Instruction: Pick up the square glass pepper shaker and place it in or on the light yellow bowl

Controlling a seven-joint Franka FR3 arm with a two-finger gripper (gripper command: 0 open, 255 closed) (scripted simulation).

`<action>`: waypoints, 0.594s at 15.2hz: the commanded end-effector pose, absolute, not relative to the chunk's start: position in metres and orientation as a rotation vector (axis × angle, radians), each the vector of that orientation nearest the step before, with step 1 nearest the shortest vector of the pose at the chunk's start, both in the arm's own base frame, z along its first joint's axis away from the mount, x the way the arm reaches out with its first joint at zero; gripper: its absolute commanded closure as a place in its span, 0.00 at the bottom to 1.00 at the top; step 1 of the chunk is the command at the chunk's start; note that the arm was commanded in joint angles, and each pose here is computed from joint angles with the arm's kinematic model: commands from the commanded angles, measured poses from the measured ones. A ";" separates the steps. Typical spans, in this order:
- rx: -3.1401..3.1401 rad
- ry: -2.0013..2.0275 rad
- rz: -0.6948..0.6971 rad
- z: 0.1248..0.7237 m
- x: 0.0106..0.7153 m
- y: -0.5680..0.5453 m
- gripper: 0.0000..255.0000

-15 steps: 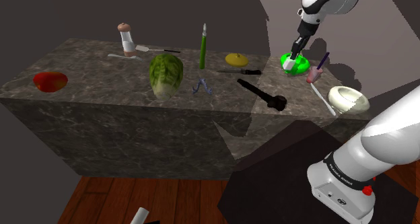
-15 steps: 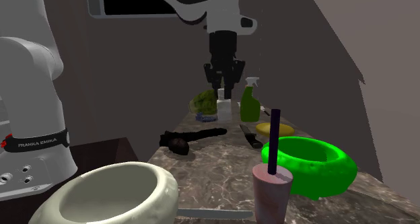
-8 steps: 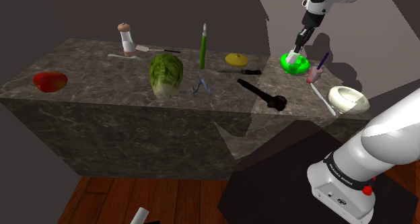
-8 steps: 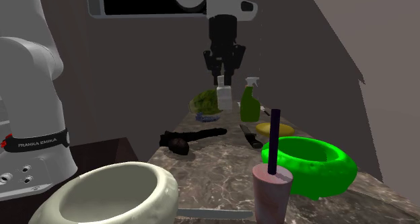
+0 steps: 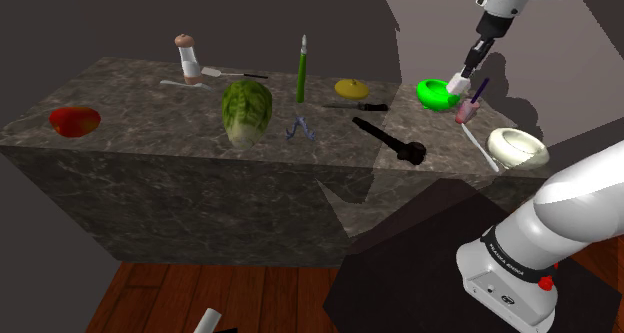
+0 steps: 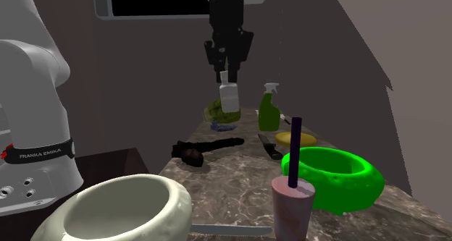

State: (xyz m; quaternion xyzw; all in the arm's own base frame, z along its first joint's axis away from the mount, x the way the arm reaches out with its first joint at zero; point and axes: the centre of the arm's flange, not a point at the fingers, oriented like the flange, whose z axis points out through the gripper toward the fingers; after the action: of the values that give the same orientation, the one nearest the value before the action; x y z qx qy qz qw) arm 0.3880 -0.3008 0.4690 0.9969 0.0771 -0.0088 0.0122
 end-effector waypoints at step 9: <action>3.108 0.242 -0.028 0.482 0.270 -0.355 1.00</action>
State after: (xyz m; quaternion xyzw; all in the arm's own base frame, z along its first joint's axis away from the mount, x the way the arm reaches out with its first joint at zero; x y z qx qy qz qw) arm 0.2811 -0.3508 0.4797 0.9969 0.0772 -0.0088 0.0121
